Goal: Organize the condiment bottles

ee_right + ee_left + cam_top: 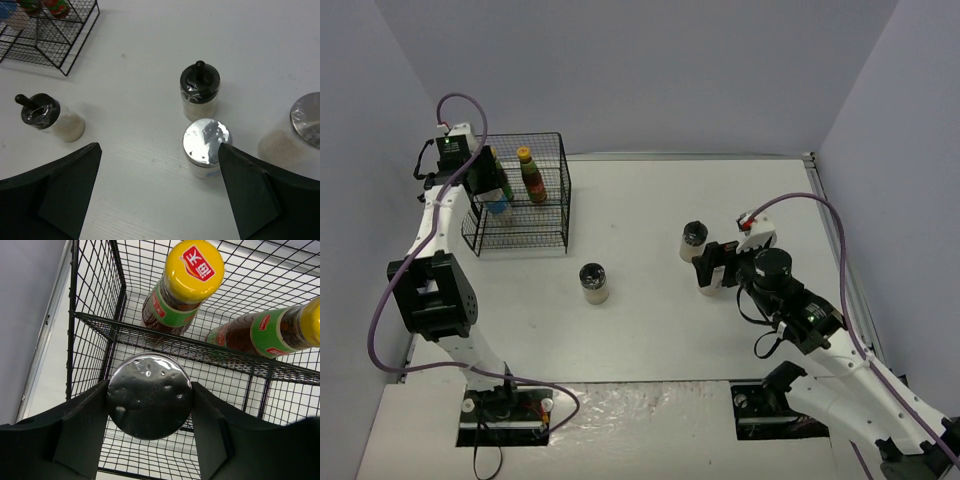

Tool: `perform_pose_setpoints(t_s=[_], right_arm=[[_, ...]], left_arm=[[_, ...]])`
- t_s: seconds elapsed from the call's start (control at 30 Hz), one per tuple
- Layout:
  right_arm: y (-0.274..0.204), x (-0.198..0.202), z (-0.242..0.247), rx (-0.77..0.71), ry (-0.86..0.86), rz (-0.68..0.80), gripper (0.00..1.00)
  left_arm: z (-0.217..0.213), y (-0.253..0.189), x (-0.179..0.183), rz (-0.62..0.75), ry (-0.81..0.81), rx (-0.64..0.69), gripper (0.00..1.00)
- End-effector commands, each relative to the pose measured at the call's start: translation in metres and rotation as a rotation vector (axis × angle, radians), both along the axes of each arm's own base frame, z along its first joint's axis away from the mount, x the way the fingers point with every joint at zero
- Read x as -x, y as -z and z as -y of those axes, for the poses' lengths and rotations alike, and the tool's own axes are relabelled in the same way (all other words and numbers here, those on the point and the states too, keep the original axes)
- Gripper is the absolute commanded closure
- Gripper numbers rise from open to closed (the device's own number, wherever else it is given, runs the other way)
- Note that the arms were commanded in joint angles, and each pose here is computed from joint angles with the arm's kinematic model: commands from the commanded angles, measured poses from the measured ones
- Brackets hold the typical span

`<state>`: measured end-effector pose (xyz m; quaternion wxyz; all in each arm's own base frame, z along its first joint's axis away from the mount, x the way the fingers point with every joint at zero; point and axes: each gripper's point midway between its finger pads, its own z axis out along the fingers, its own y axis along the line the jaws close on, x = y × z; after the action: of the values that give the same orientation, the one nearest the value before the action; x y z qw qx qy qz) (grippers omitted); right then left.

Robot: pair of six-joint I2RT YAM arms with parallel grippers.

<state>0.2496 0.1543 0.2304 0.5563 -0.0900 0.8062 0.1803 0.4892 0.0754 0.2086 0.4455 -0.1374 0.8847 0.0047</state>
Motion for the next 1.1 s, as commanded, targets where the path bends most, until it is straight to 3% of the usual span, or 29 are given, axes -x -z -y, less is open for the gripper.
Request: perform_pose_setpoints(t_s=[0.0, 0.3, 0.5, 0.6, 0.77, 0.87, 0.97, 1.07], right_arm=[[0.014, -0.014, 0.01, 0.017, 0.131, -0.068, 0.0], [0.052, -0.027, 0.015, 0.078, 0.227, -0.158, 0.02], [0.084, -0.031, 0.014, 0.121, 0.243, -0.216, 0.03], [0.092, -0.032, 0.013, 0.13, 0.24, -0.231, 0.03], [0.104, -0.034, 0.015, 0.141, 0.244, -0.243, 0.06], [0.108, -0.037, 0.015, 0.146, 0.243, -0.24, 0.14], [0.113, -0.041, 0.017, 0.155, 0.261, -0.241, 0.2], [0.115, -0.044, 0.023, 0.156, 0.293, -0.245, 0.18]], left_arm=[[0.002, -0.044, -0.017, 0.152, 0.003, -0.011, 0.57], [0.005, -0.03, -0.025, 0.113, 0.003, 0.01, 0.33], [0.004, -0.044, -0.018, 0.12, -0.002, -0.001, 0.11], [0.005, -0.055, -0.008, 0.125, -0.013, 0.004, 0.04], [0.01, -0.092, 0.021, 0.143, -0.031, 0.014, 0.03], [0.024, -0.117, 0.046, 0.182, 0.002, 0.036, 0.03], [0.04, -0.118, 0.07, 0.18, 0.042, 0.051, 0.03], [0.06, -0.117, 0.097, 0.199, 0.09, 0.045, 0.03]])
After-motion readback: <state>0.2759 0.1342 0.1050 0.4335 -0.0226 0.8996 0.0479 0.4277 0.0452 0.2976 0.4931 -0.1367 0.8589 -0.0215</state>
